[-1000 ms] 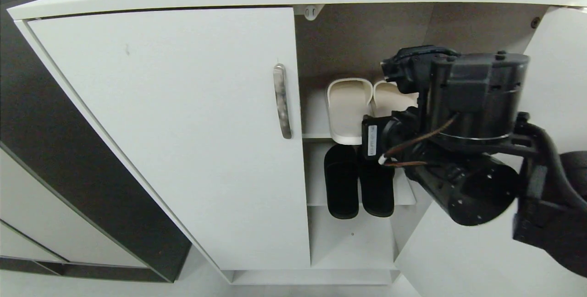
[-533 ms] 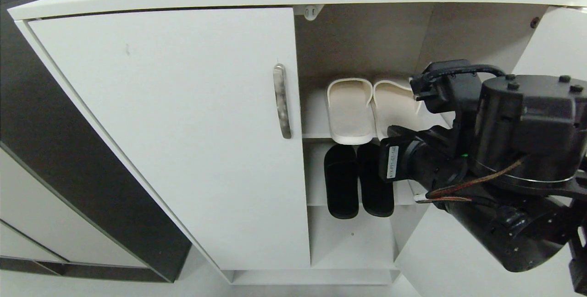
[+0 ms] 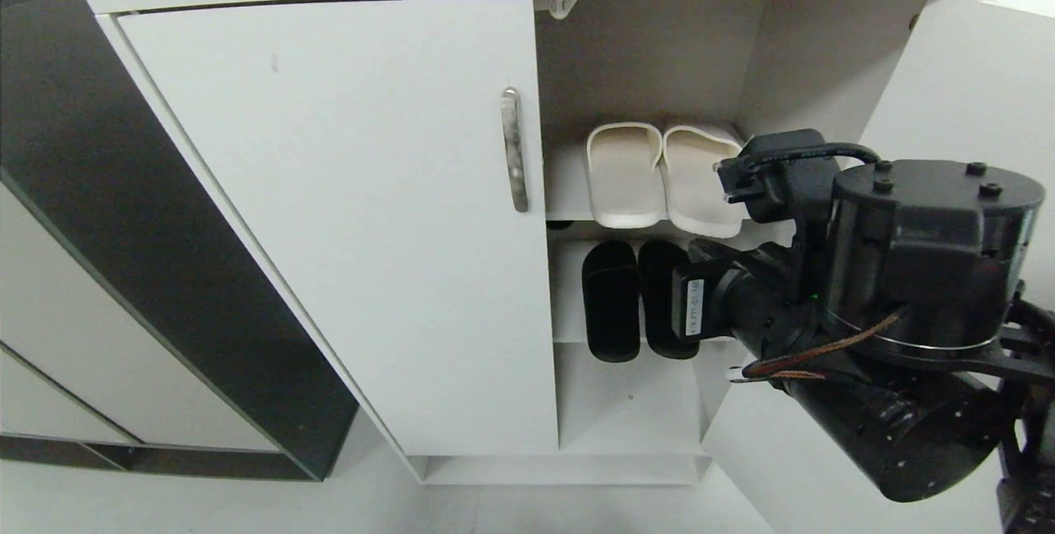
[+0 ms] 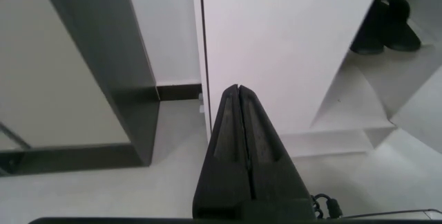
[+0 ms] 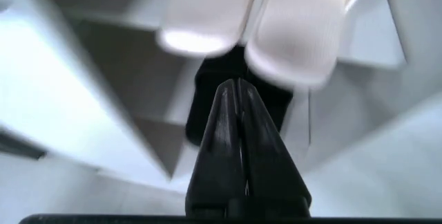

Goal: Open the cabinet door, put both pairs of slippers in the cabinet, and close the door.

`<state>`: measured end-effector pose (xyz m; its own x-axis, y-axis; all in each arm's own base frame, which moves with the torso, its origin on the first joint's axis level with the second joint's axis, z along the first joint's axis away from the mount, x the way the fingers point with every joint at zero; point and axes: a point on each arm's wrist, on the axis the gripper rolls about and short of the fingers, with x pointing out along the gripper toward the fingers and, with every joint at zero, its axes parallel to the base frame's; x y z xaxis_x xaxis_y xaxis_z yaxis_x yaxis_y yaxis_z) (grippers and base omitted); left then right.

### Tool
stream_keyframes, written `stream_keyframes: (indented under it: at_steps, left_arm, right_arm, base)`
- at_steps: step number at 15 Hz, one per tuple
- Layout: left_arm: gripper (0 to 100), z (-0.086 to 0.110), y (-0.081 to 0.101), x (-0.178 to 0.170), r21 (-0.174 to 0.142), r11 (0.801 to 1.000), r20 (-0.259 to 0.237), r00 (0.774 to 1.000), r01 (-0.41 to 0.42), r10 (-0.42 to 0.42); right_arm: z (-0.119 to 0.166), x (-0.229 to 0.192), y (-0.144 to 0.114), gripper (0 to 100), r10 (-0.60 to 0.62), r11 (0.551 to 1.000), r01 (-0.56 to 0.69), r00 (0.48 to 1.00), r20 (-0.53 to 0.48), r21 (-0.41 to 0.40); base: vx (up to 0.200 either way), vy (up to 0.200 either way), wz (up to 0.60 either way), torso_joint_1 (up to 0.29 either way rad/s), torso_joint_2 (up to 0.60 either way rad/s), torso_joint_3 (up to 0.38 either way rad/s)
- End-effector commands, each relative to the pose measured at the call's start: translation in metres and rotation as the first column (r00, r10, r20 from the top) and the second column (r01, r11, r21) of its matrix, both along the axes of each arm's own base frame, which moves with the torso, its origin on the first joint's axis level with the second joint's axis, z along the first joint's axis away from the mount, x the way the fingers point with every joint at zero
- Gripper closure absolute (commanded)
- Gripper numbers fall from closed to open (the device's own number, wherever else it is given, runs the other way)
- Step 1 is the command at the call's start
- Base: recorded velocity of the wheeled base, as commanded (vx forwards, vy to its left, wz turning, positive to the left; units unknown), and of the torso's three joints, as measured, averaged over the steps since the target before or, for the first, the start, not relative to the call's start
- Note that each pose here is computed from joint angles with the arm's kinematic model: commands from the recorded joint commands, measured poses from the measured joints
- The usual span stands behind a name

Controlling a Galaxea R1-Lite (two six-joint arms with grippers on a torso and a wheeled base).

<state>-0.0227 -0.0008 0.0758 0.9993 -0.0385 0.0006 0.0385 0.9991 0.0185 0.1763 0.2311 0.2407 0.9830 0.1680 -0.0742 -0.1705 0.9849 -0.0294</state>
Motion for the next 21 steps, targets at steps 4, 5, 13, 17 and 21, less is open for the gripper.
stream_keyframes:
  at_steps: [4,5,13,17,21]
  left_arm:
    - [100,0.000,0.000,0.000,0.000,1.000,0.001,1.000,0.000,0.000]
    - [100,0.000,0.000,0.000,0.000,1.000,0.001,1.000,0.000,0.000]
    - [100,0.000,0.000,0.000,0.000,1.000,0.001,1.000,0.000,0.000]
    - [100,0.000,0.000,0.000,0.000,1.000,0.001,1.000,0.000,0.000]
    - [100,0.000,0.000,0.000,0.000,1.000,0.001,1.000,0.000,0.000]
  right_arm:
    - [-0.004,0.000,0.001,100,0.006,1.000,-0.006,1.000,-0.006,-0.008]
    - [-0.005,0.000,0.001,100,0.006,1.000,-0.006,1.000,-0.005,-0.008]
    - [-0.009,0.005,-0.002,100,-0.011,1.000,0.011,1.000,-0.004,-0.012]
    - [-0.011,0.006,-0.004,100,-0.015,1.000,0.015,1.000,-0.009,-0.019]
    - [-0.013,0.006,-0.004,100,-0.014,1.000,0.013,1.000,-0.012,-0.025]
  base:
    - [-0.200,0.000,0.00,0.006,0.00,0.002]
    - [-0.200,0.000,0.00,-0.002,0.01,-0.002]
    - [-0.200,0.000,0.00,0.002,0.00,0.002]
    - [-0.200,0.000,0.00,0.007,0.00,0.005]
    - [-0.050,0.000,0.00,0.001,0.00,0.001]
